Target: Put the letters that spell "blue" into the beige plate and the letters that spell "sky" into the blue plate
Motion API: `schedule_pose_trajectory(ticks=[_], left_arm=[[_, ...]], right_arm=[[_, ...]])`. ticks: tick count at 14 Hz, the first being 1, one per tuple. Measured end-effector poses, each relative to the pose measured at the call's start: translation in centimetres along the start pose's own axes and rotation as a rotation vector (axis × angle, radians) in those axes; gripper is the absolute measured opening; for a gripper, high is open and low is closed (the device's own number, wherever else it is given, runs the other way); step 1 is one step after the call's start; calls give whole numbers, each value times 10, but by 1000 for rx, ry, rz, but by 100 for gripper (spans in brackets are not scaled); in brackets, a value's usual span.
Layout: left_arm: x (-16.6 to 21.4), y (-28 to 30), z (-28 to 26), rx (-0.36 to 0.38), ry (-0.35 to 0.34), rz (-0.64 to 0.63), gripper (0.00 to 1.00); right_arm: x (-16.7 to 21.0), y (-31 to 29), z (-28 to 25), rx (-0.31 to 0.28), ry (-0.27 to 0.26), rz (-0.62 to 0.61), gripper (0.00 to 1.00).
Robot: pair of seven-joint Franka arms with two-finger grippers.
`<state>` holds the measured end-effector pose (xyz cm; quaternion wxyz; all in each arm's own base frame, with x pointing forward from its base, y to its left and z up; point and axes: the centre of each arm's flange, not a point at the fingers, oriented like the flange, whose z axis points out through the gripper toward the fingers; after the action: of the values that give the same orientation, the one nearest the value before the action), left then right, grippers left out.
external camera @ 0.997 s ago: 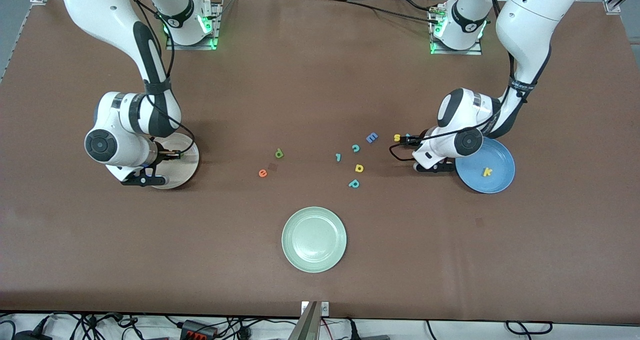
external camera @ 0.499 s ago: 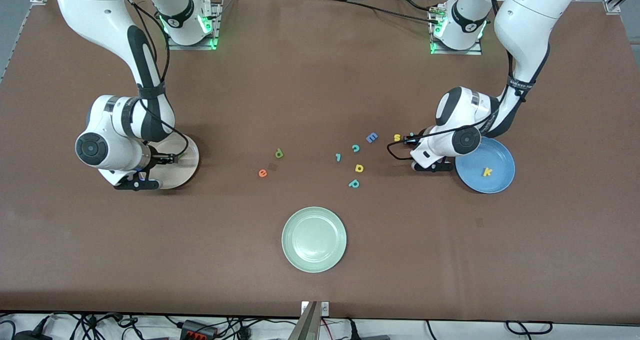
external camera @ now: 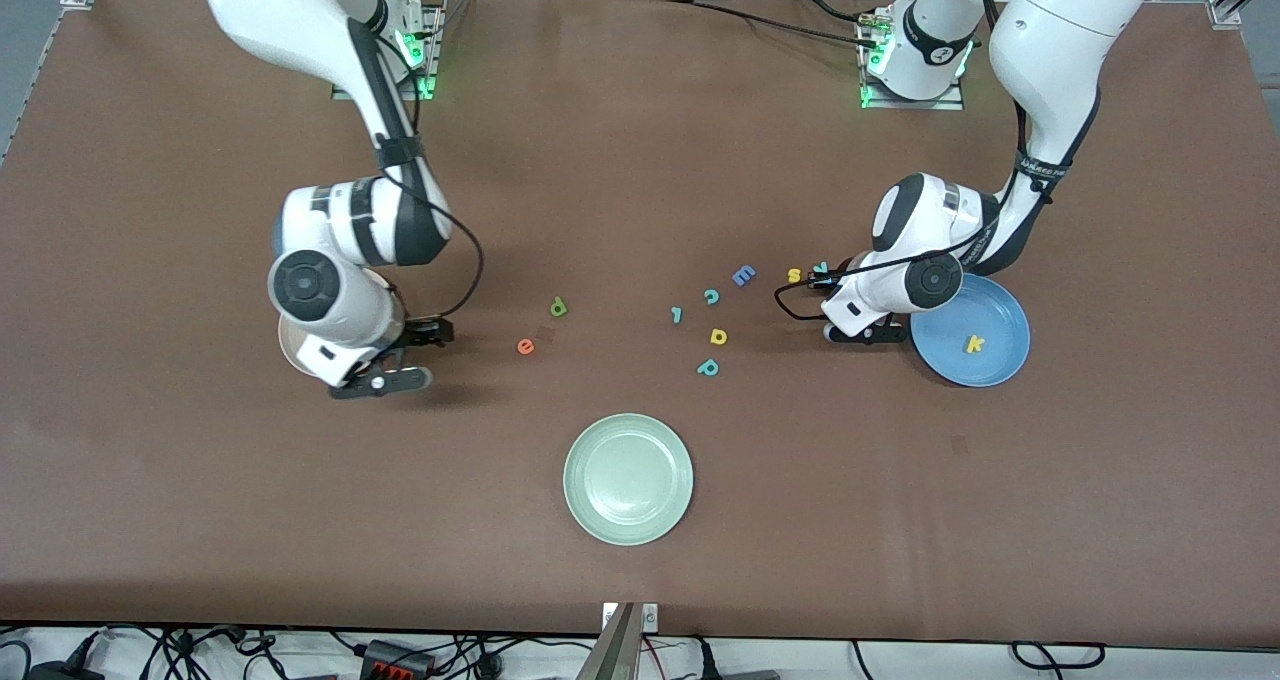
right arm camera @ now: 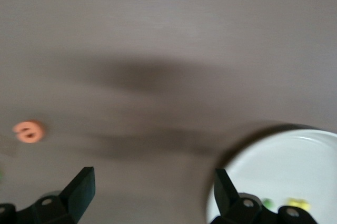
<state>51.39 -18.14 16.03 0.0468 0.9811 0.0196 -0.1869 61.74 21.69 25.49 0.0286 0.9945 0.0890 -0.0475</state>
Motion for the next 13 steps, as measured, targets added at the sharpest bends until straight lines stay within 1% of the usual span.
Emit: schedule_pose_trajectory(ticks=[2,3,4,5,6,7,9,11,13], left_arm=[[0,0,0,0,0,-1,20],[0,0,-1,0,1,-1,17],[0,-1,-1,0,1,-2,16],[0,-1,-2,0,3,-3,11],[0,-1,-2,-1,4,-3,11],[1,-1,-3,-1,4,-3,7],[1,-1,-3,-1,5,-3,6],[2,-1,-6,-2,10,-3,6],[8,-3,-23,0,-6,-10,5]], right_arm=[[-1,-34,9,-3,-4,-14,100],[0,-45,12,-7,-3,-30,100],[0,-55,15,-7,-1,-51,100],[1,-69,17,-2,3,-74,100],[2,-84,20,4,5,-97,100],[1,-97,24,8,3,-116,100],[0,-114,37,8,7,-141,91],[2,-120,50,1,33,-155,89],[2,-125,59,-6,37,-171,89]])
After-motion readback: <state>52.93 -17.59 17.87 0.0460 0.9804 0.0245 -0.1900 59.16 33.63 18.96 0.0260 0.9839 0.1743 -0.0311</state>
